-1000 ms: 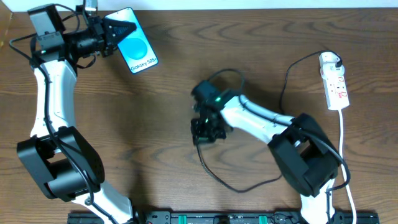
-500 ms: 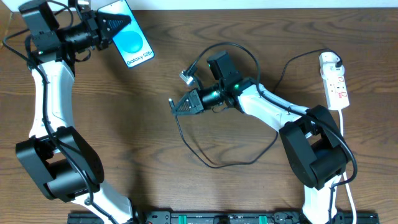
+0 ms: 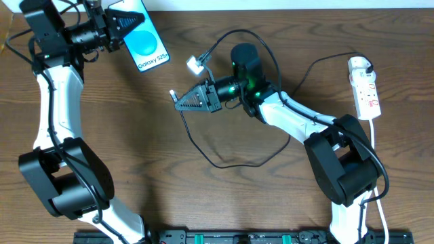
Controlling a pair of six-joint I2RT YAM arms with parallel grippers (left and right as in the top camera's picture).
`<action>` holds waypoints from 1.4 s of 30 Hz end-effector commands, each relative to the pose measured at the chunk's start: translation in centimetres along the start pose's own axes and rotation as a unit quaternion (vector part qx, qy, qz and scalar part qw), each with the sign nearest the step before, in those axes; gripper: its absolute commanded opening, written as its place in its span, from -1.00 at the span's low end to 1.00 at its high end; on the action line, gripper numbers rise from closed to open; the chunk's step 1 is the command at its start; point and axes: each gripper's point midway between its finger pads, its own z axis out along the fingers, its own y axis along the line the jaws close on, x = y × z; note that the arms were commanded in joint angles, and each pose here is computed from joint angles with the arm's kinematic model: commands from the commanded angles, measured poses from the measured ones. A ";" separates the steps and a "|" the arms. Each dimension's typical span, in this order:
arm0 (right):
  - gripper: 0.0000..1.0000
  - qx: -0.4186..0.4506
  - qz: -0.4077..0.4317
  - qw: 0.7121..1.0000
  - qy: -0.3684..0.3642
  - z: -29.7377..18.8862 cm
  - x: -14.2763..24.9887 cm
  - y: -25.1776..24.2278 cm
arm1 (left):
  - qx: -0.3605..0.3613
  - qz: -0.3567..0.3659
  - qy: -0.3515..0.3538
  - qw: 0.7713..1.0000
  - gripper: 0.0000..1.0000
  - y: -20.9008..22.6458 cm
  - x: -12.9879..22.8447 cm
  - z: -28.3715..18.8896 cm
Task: Plug charger to phone and switch on socket
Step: 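Close the right gripper on the cable plug and lift it, then move the held plug with the right gripper toward the phone's bottom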
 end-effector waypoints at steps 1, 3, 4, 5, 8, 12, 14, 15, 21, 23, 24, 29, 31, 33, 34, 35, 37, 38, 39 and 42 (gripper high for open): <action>-0.98 -0.012 0.036 0.999 -0.003 -0.6 -0.8 0.8 | 0.019 0.018 0.024 0.999 -0.85 -2.0 0.9 0.6; -0.98 -0.016 0.032 0.999 -0.010 -0.9 -1.5 1.3 | 0.026 0.036 0.033 0.998 -0.86 -2.5 1.1 1.1; -0.98 -0.017 0.031 0.999 -0.012 -1.0 -1.6 1.5 | 0.029 0.041 0.036 0.998 -0.85 -2.6 1.2 1.2; -0.98 -0.017 0.032 0.999 -0.015 -1.1 -1.7 1.5 | 0.030 0.045 0.038 0.998 -0.85 -2.7 1.3 1.4; -0.98 -0.016 0.036 0.999 -0.023 -1.3 -2.2 1.6 | 0.032 0.047 0.044 0.997 -0.85 -2.9 1.5 1.9; -0.98 -0.019 0.018 0.999 -0.026 -1.4 -2.4 2.0 | 0.035 0.056 0.049 0.997 -0.85 -3.0 1.8 2.4; -0.98 -0.019 0.013 0.999 -0.027 -1.4 -2.5 2.1 | 0.036 0.056 0.051 0.996 -0.85 -3.0 1.9 2.6; -0.98 -0.020 0.010 0.999 -0.027 -1.4 -2.5 2.2 | 0.037 0.057 0.052 0.996 -0.85 -3.1 2.0 2.6; -0.98 -0.023 -0.012 0.999 -0.031 -1.5 -2.8 2.6 | 0.037 0.062 0.053 0.996 -0.85 -3.1 2.0 2.7; -0.98 -0.023 -0.014 0.999 -0.032 -1.5 -2.9 2.6 | 0.037 0.068 0.053 0.996 -0.85 -3.1 2.0 2.7; -0.98 -0.023 -0.014 0.999 -0.033 -1.5 -2.9 2.6 | 0.037 0.068 0.053 0.996 -0.85 -3.1 2.0 2.7; -0.98 -0.021 -0.014 0.999 -0.036 -1.5 -3.0 2.5 | 0.038 0.068 0.053 0.996 -0.85 -3.1 2.1 2.7; -0.98 -0.021 -0.016 0.999 -0.037 -1.5 -3.0 2.6 | 0.038 0.068 0.054 0.995 -0.85 -3.1 2.1 2.8; -0.98 -0.022 -0.021 0.999 -0.038 -1.5 -3.1 2.7 | 0.040 0.075 0.057 0.995 -0.86 -3.1 2.2 3.0; -0.98 -0.022 -0.024 0.999 -0.040 -1.5 -3.2 2.7 | 0.041 0.077 0.057 0.995 -0.85 -3.2 2.3 3.0; -0.98 -0.021 -0.024 0.999 -0.043 -1.5 -3.3 2.7 | 0.041 0.078 0.058 0.994 -0.85 -3.2 2.3 3.0; -0.98 -0.018 -0.024 0.998 -0.047 -1.5 -3.4 2.6 | 0.042 0.078 0.060 0.994 -0.85 -3.2 2.4 3.3; -0.98 -0.017 -0.024 0.998 -0.049 -1.5 -3.5 2.6 | 0.043 0.078 0.062 0.994 -0.85 -3.2 2.5 3.4; -0.98 -0.017 -0.023 0.998 -0.049 -1.5 -3.5 2.6 | 0.043 0.078 0.063 0.994 -0.85 -3.3 2.6 3.5; -0.98 -0.016 -0.024 0.998 -0.053 -1.6 -3.6 2.5 | 0.045 0.078 0.068 0.994 -0.85 -3.4 2.8 3.9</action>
